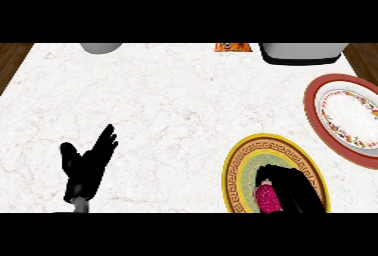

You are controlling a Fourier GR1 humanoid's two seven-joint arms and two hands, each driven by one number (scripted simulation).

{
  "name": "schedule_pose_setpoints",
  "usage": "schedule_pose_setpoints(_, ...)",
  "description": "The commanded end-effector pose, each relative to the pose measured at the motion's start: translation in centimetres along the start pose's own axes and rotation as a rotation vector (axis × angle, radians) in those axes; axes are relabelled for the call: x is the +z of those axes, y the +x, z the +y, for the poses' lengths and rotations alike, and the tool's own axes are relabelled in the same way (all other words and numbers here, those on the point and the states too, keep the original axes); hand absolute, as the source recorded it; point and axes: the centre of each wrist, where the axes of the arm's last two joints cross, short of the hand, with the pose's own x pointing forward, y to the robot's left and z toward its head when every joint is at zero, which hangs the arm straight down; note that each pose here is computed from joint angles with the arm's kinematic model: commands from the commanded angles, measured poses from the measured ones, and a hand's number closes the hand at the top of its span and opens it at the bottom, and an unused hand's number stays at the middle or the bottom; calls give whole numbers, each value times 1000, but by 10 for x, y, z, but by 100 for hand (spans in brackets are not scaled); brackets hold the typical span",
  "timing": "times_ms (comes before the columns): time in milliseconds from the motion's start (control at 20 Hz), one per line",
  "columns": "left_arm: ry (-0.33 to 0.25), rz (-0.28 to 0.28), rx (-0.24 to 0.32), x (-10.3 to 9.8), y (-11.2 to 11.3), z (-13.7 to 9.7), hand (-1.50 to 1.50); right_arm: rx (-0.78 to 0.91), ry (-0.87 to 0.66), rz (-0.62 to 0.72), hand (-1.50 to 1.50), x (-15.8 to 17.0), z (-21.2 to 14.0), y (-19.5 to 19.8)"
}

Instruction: Pick the cupcake from the plate and place it in the plate

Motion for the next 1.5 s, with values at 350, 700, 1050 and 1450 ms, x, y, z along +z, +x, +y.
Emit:
schedule_pose_setpoints(350,12,6,-2,5,-15,7,0,-192,-505,-135,150,85,-41,22)
schedule_pose_setpoints(700,-6,12,0,-1,-12,6,0,-385,-659,8,150,93,-69,-13)
schedule_pose_setpoints(1050,-7,10,-15,-4,-13,8,0,-586,-806,43,150,61,-95,-67)
schedule_pose_setpoints(1450,-31,-5,0,-3,-3,4,0,-478,-966,159,150,8,-118,-167)
